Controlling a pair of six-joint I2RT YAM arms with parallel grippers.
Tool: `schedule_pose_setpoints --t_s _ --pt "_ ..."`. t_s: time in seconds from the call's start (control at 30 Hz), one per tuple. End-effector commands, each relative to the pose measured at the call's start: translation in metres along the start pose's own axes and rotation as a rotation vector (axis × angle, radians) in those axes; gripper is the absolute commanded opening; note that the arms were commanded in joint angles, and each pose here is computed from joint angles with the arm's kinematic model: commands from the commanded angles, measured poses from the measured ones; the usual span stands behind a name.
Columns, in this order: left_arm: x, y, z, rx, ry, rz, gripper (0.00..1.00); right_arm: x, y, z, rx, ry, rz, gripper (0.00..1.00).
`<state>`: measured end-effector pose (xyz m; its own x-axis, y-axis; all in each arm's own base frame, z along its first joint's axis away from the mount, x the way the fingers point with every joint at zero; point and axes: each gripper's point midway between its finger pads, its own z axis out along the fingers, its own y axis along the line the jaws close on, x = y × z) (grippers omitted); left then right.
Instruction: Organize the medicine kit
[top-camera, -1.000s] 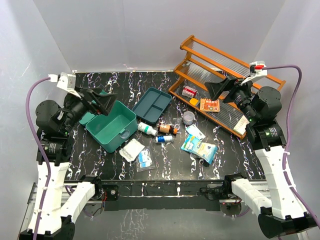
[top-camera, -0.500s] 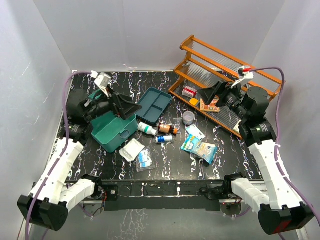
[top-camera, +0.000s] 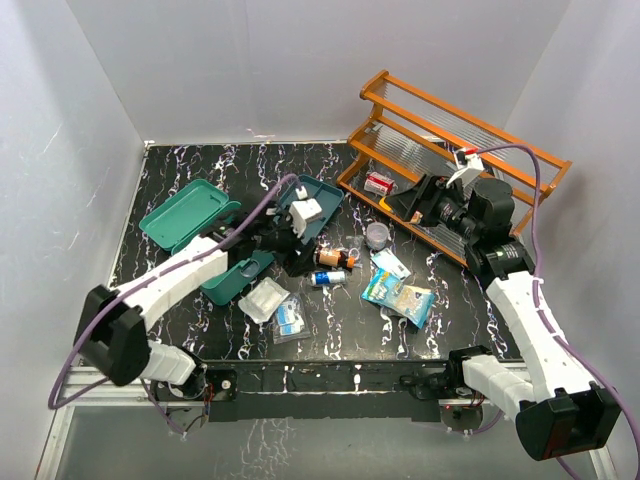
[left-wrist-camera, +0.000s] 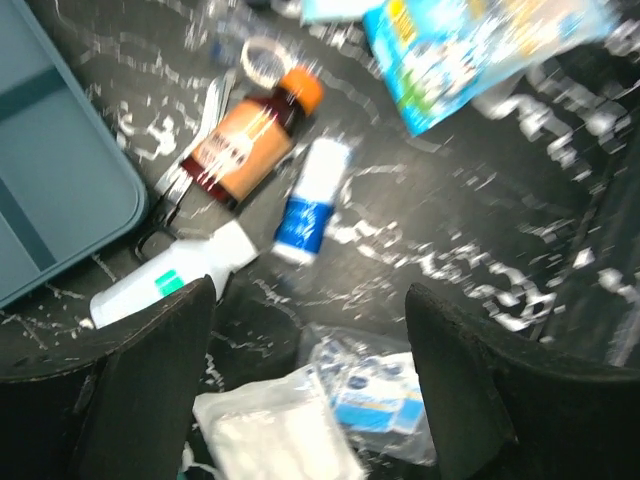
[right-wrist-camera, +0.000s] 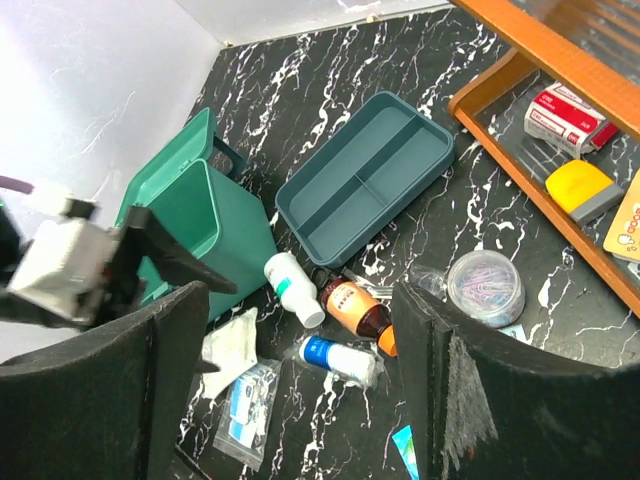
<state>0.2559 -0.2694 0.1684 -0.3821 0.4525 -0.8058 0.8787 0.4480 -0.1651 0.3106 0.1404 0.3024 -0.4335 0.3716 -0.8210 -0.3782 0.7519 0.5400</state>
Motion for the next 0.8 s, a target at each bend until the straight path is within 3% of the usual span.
schedule_pose_setpoints --t_s 0.0,0.27,0.43,0.6,0.77 --pt "0.023 0.024 0.011 -0.037 0.156 0.227 0.74 -0.014 0.015 -0.003 -0.061 -0.064 -0.014 0.71" --pt "0.04 0.051 0.029 -0.044 0.279 0.412 0.73 -0.006 0.012 -0.003 -0.063 -0.057 0.004 0.7" --pt "0.061 0.061 0.032 -0.013 0.419 0.428 0.68 -0.006 0.011 -0.004 -0.057 -0.067 0.008 0.69" --pt "0.065 0.068 0.041 -0.008 0.45 0.453 0.61 -0.004 0.011 -0.004 -0.065 -0.068 0.013 0.69" --pt "0.065 0.073 0.046 -0.01 0.464 0.465 0.62 -0.004 0.011 -0.002 -0.071 -0.065 0.015 0.69"
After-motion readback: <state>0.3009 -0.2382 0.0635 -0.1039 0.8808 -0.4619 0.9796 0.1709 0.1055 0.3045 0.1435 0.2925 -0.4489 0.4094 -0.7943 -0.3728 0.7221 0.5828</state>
